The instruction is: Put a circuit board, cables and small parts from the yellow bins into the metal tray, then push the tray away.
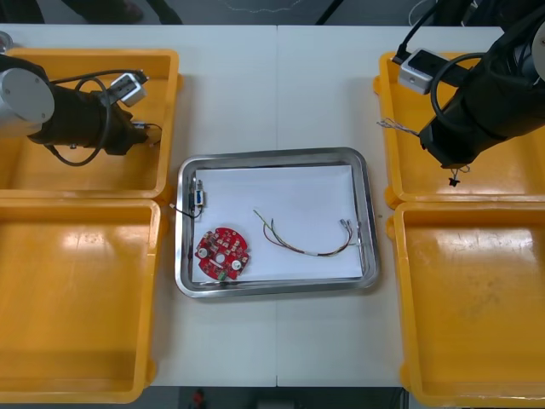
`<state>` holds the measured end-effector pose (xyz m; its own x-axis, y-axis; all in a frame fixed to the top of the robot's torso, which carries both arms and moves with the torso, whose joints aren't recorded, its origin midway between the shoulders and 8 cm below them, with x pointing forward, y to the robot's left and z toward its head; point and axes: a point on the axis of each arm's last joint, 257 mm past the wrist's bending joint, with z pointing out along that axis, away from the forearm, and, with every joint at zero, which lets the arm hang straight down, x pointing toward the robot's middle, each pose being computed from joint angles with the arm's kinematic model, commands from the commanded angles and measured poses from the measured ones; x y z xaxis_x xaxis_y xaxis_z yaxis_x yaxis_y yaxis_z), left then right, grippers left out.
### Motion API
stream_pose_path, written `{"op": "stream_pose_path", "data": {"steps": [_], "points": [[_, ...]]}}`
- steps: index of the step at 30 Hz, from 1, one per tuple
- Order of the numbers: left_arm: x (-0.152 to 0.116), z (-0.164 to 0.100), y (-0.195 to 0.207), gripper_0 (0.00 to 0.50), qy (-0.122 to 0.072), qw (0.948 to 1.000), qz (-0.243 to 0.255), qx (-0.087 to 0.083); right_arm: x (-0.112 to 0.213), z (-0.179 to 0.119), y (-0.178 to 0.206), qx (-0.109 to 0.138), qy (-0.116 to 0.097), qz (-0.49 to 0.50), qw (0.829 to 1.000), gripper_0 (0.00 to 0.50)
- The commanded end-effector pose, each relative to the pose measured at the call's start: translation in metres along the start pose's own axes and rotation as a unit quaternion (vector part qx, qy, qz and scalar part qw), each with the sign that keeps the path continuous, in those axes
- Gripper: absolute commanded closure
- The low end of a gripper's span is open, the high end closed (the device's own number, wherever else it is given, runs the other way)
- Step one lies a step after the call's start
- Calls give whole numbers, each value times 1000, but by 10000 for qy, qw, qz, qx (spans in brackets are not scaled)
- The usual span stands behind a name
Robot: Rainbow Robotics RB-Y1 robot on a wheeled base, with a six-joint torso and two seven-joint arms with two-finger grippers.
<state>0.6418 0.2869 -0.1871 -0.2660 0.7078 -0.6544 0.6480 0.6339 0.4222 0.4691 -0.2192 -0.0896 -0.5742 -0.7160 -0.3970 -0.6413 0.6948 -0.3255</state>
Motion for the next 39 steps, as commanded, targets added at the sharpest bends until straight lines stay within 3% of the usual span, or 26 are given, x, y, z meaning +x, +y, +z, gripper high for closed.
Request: {"op": "stream_pose_path", "data": {"steps": [1, 9, 10, 12, 20, 28, 32, 39], "points": [[-28, 3, 4, 0, -172, 9973, 712, -92, -9, -12, 17, -76, -190, -572, 9982, 500], [-23, 10, 0, 0, -152, 9979, 619, -72, -30, -7, 48, -211, -373, -1232, 9915, 500], [-23, 10, 0, 149, -152, 9979, 619, -72, -34, -7, 52, -232, -409, -1277, 9907, 500], [-20, 12, -2, 500, -119, 9980, 624, -50, -39, -6, 57, -264, -468, -1371, 9891, 500], [-13, 14, -2, 500, -139, 9989, 451, -38, -62, 5, 80, -193, -660, -1873, 9799, 500], [-6, -7, 13, 500, -82, 9996, 252, 16, -88, 17, 102, 15, -875, -2326, 9686, 500], [-4, -21, 23, 500, -34, 9999, 111, 49, -102, 24, 111, -88, -1061, -2467, 9632, 500], [-4, -46, 38, 500, 164, 9998, -126, 42, -110, 42, 112, 75, -1032, -3160, 9431, 500]]}}
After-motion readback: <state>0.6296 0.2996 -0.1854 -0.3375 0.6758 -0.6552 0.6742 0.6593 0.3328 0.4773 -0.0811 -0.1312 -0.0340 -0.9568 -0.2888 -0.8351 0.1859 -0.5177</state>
